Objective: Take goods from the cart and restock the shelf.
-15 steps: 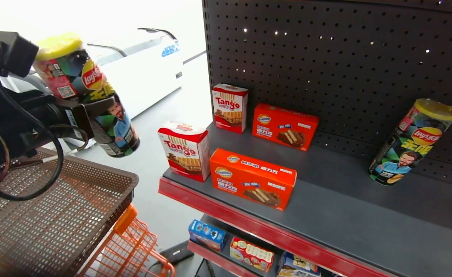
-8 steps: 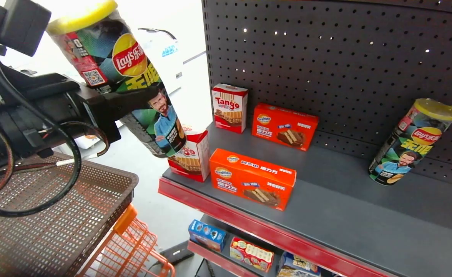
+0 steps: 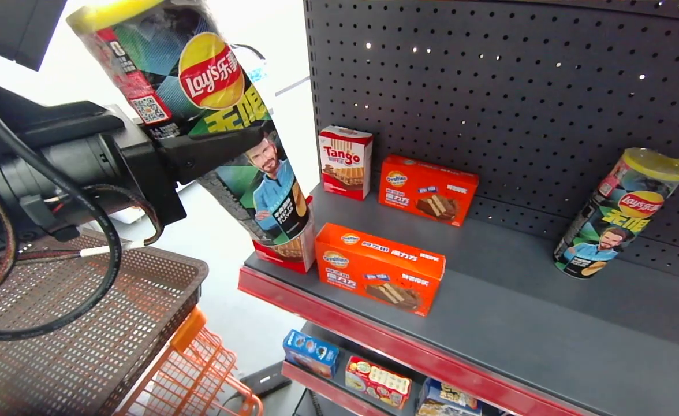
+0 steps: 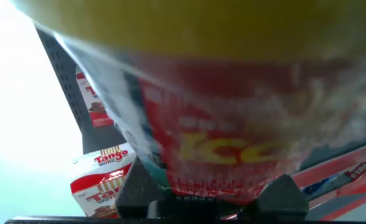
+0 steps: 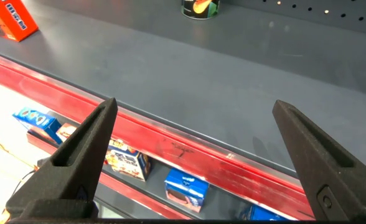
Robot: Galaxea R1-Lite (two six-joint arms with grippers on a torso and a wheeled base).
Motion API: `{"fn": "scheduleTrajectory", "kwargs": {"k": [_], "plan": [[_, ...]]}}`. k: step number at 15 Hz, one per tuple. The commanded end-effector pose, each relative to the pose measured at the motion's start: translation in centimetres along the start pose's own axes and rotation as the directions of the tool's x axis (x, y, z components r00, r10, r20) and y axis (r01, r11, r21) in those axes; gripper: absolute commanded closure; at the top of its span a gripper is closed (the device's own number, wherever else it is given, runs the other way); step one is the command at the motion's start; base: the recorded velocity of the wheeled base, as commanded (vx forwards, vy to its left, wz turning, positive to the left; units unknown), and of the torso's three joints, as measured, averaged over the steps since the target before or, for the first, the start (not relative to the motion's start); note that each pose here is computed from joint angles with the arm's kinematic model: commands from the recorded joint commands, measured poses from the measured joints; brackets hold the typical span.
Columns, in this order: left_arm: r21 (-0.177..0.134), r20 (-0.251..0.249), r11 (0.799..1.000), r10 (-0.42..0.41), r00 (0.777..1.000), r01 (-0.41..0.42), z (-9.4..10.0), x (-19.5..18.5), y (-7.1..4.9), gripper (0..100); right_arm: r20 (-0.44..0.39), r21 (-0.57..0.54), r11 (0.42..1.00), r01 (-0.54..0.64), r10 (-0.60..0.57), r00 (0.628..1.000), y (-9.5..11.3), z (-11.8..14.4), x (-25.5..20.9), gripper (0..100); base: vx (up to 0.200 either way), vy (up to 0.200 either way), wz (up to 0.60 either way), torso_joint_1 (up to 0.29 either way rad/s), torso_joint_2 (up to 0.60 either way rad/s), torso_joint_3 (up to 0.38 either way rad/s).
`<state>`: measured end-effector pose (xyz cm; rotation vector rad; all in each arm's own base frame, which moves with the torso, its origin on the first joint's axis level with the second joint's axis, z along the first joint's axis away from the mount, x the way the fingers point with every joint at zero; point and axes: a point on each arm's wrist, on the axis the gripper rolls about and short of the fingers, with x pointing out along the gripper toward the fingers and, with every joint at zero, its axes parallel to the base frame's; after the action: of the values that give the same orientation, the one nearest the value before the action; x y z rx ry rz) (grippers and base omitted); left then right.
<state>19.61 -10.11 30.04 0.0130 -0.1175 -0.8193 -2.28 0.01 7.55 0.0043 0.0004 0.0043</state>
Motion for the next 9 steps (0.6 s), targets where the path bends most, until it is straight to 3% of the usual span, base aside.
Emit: {"fn": "scheduleTrajectory", "kwargs": {"k": [1,9], "plan": [[0.001,0.008,1.000,-0.016,1.000,0.016,0.2,-0.4,-0.6,100,0.000,0.000,1.000,0.000,0.000,1.000,0.0,0.0,0.0,0,0.000,0.000,0.00,0.000,0.00,0.000],[-0.011,-0.002,0.993,-0.119,0.993,0.118,-0.3,0.0,-2.5,100,0.000,0.000,1.000,0.000,0.000,1.000,0.0,0.0,0.0,0,0.000,0.000,0.00,0.000,0.00,0.000]]}}
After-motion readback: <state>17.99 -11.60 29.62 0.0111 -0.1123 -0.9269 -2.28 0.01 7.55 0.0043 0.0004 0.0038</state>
